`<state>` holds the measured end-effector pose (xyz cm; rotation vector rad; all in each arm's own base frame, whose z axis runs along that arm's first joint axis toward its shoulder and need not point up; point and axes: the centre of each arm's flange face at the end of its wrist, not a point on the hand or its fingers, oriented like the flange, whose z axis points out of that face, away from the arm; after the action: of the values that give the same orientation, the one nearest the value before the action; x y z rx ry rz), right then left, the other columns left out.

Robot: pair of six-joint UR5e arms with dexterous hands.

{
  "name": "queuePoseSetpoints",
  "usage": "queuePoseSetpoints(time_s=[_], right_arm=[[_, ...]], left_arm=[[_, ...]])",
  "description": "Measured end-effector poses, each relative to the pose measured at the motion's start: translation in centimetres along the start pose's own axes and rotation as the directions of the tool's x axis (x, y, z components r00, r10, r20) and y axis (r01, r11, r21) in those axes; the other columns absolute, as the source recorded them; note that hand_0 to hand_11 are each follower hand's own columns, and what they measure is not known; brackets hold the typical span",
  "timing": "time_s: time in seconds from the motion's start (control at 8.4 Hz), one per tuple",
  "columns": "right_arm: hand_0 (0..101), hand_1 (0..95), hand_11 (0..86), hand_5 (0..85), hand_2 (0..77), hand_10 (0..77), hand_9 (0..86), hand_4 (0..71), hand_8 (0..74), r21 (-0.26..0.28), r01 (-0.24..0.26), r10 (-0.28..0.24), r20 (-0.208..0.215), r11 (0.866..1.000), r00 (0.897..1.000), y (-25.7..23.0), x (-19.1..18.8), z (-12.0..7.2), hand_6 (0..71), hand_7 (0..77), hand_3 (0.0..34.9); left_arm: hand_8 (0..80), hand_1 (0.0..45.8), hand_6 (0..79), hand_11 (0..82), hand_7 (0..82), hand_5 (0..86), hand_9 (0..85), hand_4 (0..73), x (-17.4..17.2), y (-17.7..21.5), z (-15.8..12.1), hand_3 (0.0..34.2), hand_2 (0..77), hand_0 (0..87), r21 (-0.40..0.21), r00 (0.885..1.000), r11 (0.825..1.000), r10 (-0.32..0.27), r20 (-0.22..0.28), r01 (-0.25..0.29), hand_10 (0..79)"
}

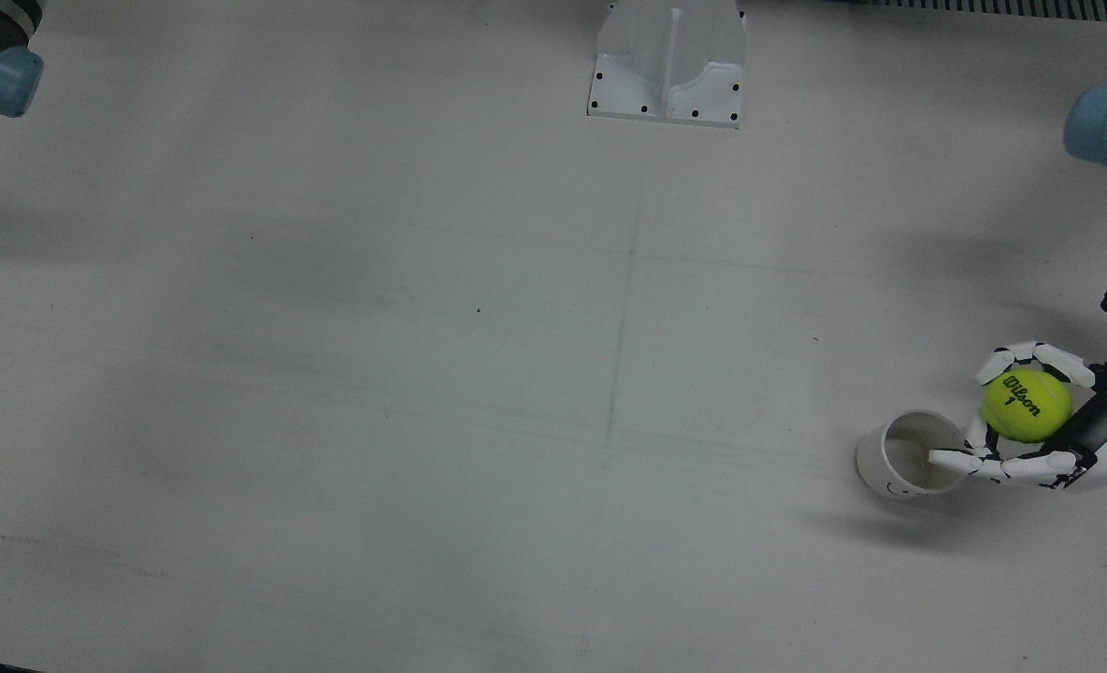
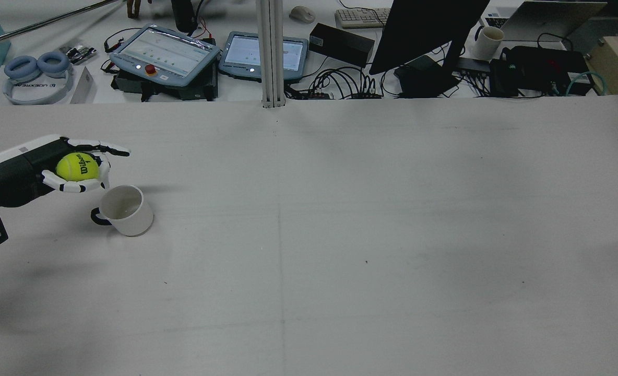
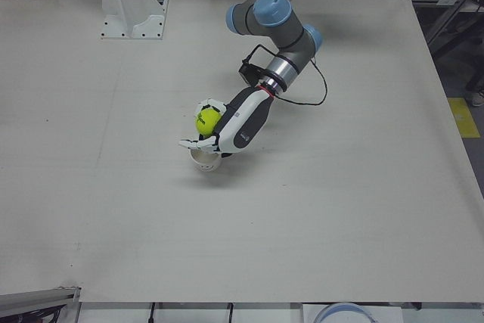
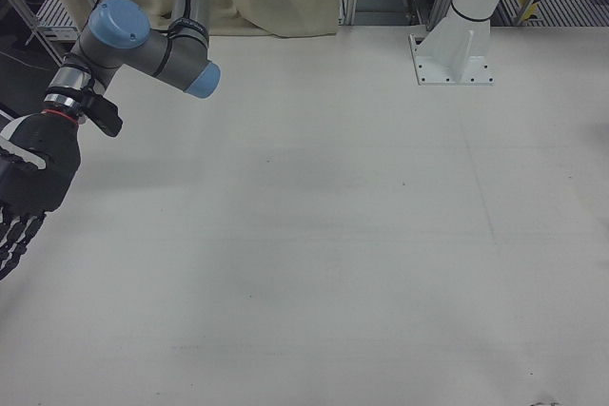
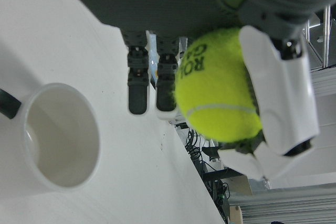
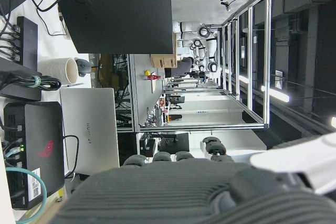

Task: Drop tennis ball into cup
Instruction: 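Open the left hand fingers to release the ball into the mug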

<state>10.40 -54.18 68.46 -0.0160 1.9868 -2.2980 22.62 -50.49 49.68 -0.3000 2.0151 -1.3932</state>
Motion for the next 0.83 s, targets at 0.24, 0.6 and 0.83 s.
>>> queuePoseSetpoints(time_s=[0.24,0.6,0.83], right_arm=[[0,0.5,0.5,0.0,0.5,0.0,0.0,0.0,0.0,0.0,0.0,0.0,0.0,1.0,1.0,0.0,0.0,0.0,0.0,0.0,0.0],[0,0.5,0.5,0.0,0.5,0.0,0.0,0.0,0.0,-0.001,0.0,0.0,0.0,1.0,1.0,0.08,0.01,0.01,0.0,0.0,0.0],[0,0.5,0.5,0.0,0.5,0.0,0.0,0.0,0.0,-0.001,0.0,0.0,0.0,1.0,1.0,0.07,0.01,0.01,0.0,0.0,0.0]], left_arm=[[19.6,18.5,57.3,19.1,52.9,11.4,37.1,33.3,0.14,0.38,0.53,0.0,47.5,48.3,-0.007,1.0,1.0,0.0,-0.004,0.0,15.3],[0.0,24.0,44.2,1.1,42.5,2.2,3.3,24.5,0.31,0.82,1.16,0.0,38.2,48.3,-0.014,1.0,1.0,0.0,-0.006,0.0,0.0],[0.0,9.8,17.5,1.1,20.7,0.5,2.7,20.2,0.29,0.81,1.17,0.0,37.1,39.8,-0.014,1.0,1.0,0.0,-0.006,0.0,0.0]])
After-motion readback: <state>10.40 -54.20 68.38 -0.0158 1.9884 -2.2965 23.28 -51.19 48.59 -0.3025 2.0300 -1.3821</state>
